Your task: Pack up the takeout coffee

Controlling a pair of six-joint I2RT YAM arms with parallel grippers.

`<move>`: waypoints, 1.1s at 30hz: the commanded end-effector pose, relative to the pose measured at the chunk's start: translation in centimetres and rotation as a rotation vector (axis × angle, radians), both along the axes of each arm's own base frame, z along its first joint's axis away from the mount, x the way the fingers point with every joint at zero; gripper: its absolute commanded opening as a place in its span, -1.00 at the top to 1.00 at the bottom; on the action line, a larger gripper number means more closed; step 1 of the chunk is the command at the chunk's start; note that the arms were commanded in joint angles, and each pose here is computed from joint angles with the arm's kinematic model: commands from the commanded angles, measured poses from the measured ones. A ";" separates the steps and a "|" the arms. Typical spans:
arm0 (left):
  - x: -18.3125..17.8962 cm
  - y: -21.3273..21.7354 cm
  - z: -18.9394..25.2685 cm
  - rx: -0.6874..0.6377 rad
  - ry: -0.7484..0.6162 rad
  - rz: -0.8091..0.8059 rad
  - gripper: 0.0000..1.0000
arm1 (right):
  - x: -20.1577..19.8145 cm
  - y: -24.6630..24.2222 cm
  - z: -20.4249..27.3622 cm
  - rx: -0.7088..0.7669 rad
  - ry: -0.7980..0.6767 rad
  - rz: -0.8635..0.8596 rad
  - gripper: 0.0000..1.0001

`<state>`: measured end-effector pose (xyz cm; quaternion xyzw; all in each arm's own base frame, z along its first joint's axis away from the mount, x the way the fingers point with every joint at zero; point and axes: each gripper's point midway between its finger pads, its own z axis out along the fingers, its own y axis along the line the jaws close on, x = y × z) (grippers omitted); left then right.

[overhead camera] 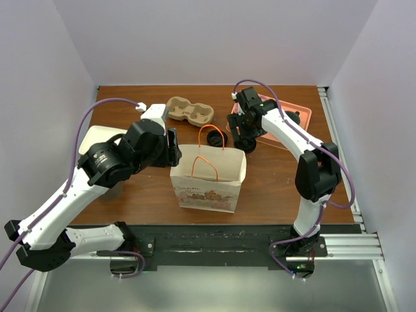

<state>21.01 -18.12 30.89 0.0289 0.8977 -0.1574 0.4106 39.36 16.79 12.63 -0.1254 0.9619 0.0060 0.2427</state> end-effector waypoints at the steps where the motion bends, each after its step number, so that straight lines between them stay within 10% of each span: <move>1: 0.5 0.1 1.8 -0.029 -0.053 0.015 -0.19 | 1.1 0.4 0.9 0.010 -0.035 0.026 -0.61; 33: 1.3 1.0 1.6 0.034 -0.080 0.039 -0.20 | -7.0 -6.1 2.8 -0.120 0.056 -0.142 -0.32</move>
